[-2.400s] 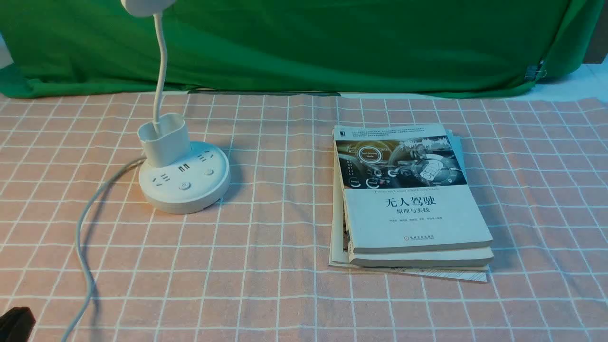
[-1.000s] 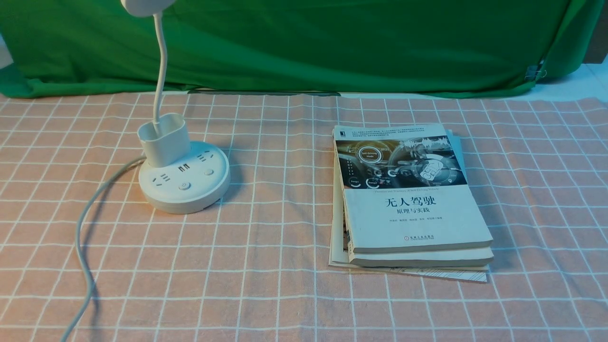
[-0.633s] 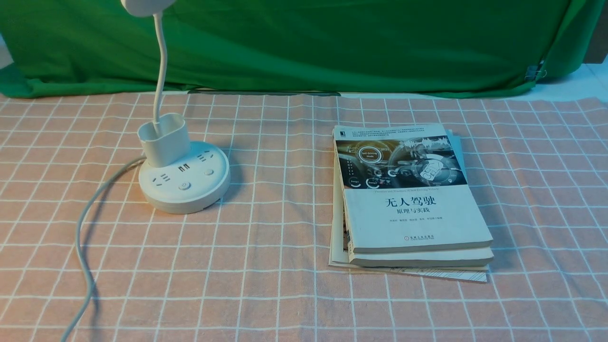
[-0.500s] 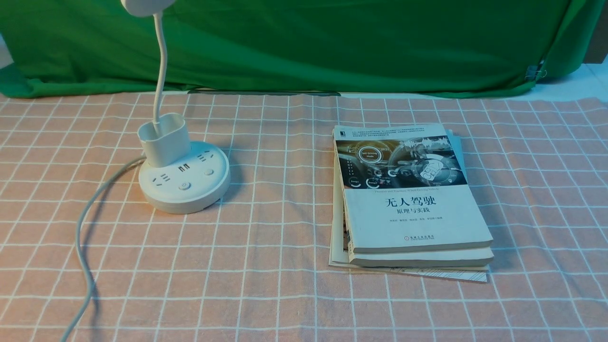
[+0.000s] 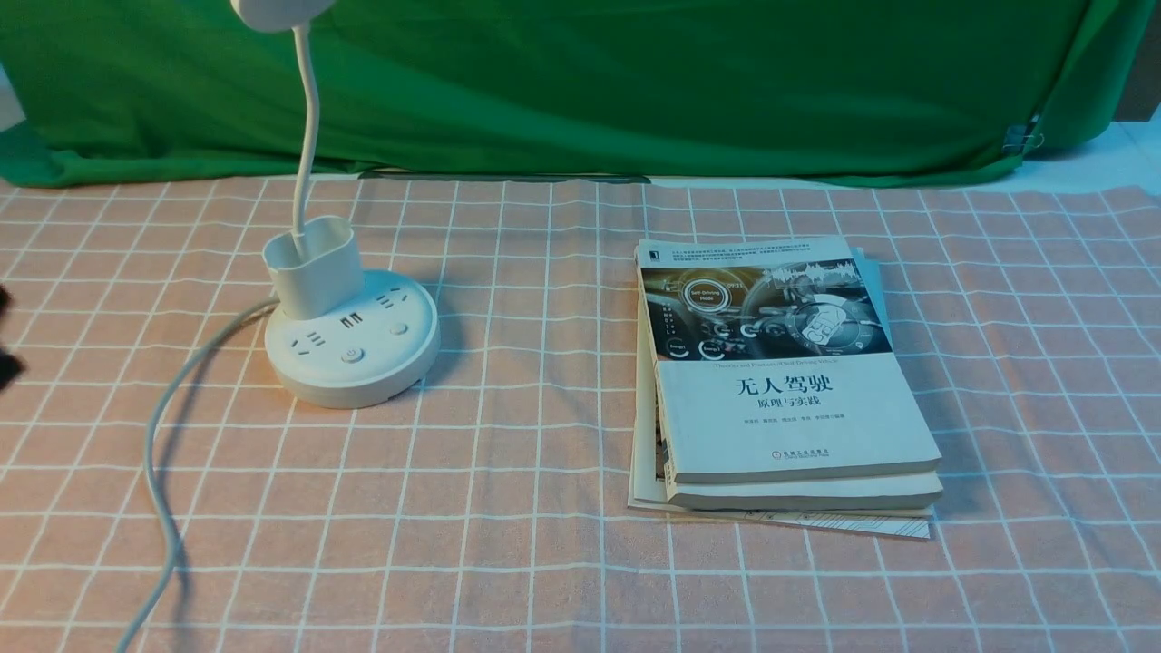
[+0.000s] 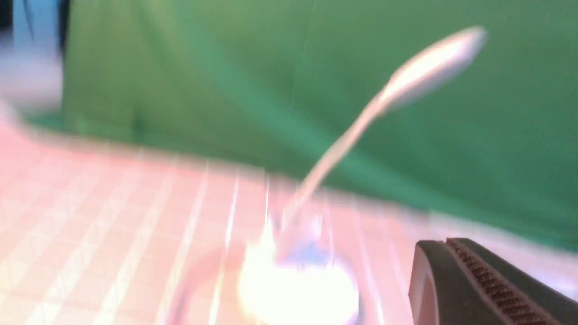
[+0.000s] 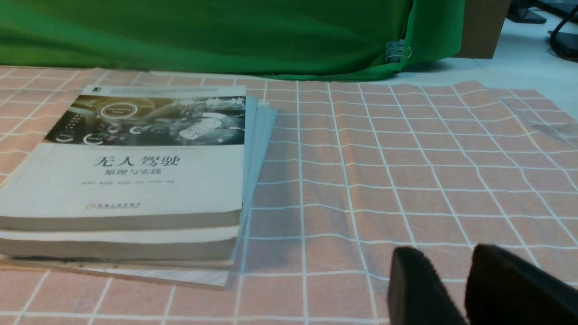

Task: Turn on the table lamp on the pink coffee tablecloth with your hand.
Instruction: 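Press the power button on the lamp base to turn the lamp on with the left gripper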

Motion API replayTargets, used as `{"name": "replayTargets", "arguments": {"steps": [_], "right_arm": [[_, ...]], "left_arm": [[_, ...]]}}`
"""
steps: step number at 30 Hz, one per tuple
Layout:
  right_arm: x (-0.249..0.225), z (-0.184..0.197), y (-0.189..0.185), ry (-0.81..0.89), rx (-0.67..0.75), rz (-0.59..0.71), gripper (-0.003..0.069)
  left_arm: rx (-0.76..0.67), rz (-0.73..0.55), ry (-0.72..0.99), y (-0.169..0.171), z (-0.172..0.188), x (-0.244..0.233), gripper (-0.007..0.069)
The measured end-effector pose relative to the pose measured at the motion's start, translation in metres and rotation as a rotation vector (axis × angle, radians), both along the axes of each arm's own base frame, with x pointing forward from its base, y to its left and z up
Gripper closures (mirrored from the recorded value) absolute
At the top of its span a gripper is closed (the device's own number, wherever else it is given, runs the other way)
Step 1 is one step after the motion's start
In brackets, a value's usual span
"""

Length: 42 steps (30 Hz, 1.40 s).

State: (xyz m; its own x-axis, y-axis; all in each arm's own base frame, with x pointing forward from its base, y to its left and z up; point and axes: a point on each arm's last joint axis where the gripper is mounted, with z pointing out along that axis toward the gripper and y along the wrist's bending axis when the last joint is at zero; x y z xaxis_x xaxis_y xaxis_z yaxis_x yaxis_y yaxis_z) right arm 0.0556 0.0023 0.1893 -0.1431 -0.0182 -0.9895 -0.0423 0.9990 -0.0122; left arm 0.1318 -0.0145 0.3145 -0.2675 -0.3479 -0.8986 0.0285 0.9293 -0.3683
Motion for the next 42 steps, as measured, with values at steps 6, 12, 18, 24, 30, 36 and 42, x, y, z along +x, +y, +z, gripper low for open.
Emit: {"name": "replayTargets", "arguments": {"steps": [6, 12, 18, 24, 30, 36, 42], "right_arm": [[0.0, 0.0, 0.0, 0.0, 0.0, 0.0, 0.0419], [0.0, 0.0, 0.0, 0.0, 0.0, 0.0, 0.0419], [0.0, 0.0, 0.0, 0.0, 0.0, 0.0, 0.0419], [0.0, 0.0, 0.0, 0.0, 0.0, 0.0, 0.0419], [0.0, 0.0, 0.0, 0.0, 0.0, 0.0, 0.0419], [0.0, 0.0, 0.0, 0.0, 0.0, 0.0, 0.0419], [0.0, 0.0, 0.0, 0.0, 0.0, 0.0, 0.0419]], "left_arm": [[-0.049, -0.196, 0.418, -0.023, -0.04, 0.061, 0.0602], [0.026, -0.367, 0.633, -0.049, -0.06, 0.129, 0.0602], [0.225, -0.327, 0.682, -0.074, -0.073, 0.187, 0.0602], [0.321, -0.284, 0.673, -0.091, -0.092, 0.243, 0.0602], [0.36, -0.289, 0.713, -0.099, -0.12, 0.274, 0.0602], [0.362, -0.291, 0.729, -0.101, -0.134, 0.279, 0.0602], [0.361, -0.29, 0.725, -0.102, -0.138, 0.283, 0.0602]]}}
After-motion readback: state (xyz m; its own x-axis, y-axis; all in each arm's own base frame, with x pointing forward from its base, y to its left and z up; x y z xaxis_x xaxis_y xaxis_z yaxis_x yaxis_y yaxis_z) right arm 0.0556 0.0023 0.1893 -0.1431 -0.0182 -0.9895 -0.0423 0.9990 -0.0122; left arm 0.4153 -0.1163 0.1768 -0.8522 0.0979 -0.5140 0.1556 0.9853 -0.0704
